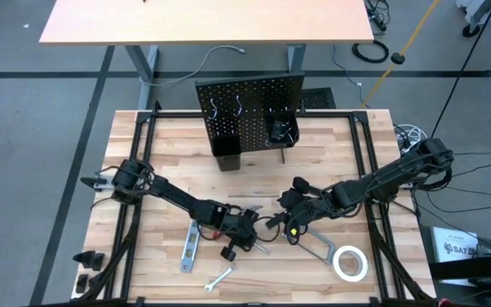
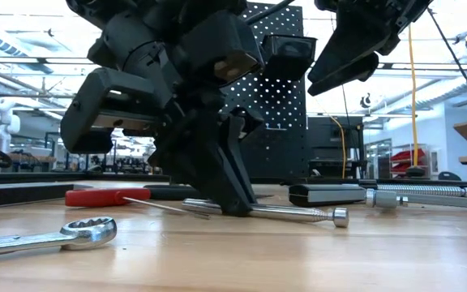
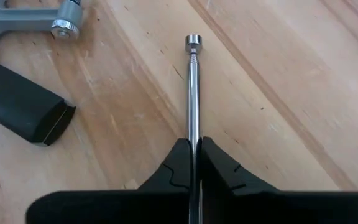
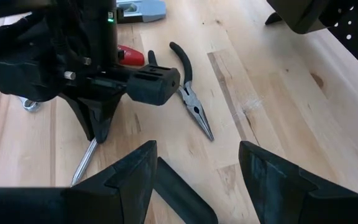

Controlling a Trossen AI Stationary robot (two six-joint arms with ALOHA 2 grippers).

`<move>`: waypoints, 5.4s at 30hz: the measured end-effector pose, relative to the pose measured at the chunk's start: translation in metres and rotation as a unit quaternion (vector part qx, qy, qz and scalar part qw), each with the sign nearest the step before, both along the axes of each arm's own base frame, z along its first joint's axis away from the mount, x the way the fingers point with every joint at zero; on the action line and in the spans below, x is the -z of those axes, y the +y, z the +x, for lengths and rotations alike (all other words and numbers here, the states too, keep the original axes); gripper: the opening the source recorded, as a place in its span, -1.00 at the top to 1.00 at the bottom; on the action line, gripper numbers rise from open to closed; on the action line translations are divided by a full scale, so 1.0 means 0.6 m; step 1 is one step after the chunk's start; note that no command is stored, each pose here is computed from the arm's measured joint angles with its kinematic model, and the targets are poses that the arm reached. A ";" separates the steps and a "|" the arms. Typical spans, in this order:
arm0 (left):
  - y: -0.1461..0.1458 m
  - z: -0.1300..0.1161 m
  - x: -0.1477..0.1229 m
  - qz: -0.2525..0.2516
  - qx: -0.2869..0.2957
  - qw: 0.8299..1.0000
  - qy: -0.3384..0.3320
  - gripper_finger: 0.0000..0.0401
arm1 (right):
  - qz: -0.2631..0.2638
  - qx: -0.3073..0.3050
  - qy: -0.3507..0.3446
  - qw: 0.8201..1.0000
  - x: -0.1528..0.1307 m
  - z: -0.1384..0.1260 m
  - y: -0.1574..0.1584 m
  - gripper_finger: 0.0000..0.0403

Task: Hang tools onto peg board
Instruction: Put the silver telescopic magnetic pen into the left black bin on the pegboard, then put the spirit level into the left black bin on the pegboard

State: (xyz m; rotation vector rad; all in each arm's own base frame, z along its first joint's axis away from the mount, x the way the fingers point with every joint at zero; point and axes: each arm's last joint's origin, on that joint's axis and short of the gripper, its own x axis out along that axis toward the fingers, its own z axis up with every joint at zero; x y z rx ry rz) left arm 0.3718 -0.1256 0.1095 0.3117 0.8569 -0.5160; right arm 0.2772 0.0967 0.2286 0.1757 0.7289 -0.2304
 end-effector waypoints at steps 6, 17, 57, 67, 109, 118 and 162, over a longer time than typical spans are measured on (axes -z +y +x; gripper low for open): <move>0.001 -0.006 -0.016 0.009 -0.006 1.000 -0.005 0.93 | 0.008 -0.008 0.003 1.000 0.000 0.000 0.001 -0.10; 0.002 -0.040 -0.127 0.081 -0.034 0.993 -0.074 0.97 | 0.009 -0.009 0.004 1.000 0.000 0.000 0.001 -0.10; 0.132 -0.295 -0.340 -0.031 -0.271 0.803 -0.530 0.98 | 0.012 -0.007 0.000 1.000 0.000 -0.002 0.007 -0.10; 0.164 -0.318 -0.278 -0.099 -0.327 0.721 -0.602 0.98 | 0.011 -0.007 0.000 1.000 0.000 -0.002 0.007 -0.10; 0.259 -0.242 -0.208 -0.098 -0.409 0.712 -0.562 0.98 | -0.022 0.004 -0.007 1.000 -0.002 0.003 -0.005 -0.10; 0.263 -0.224 -0.189 -0.092 -0.408 0.722 -0.551 0.98 | -0.027 -0.002 -0.008 1.000 -0.002 0.003 -0.005 -0.10; 0.278 -0.226 -0.181 -0.065 -0.455 0.709 -0.535 0.36 | -0.027 -0.002 -0.007 1.000 -0.002 0.003 -0.005 -0.10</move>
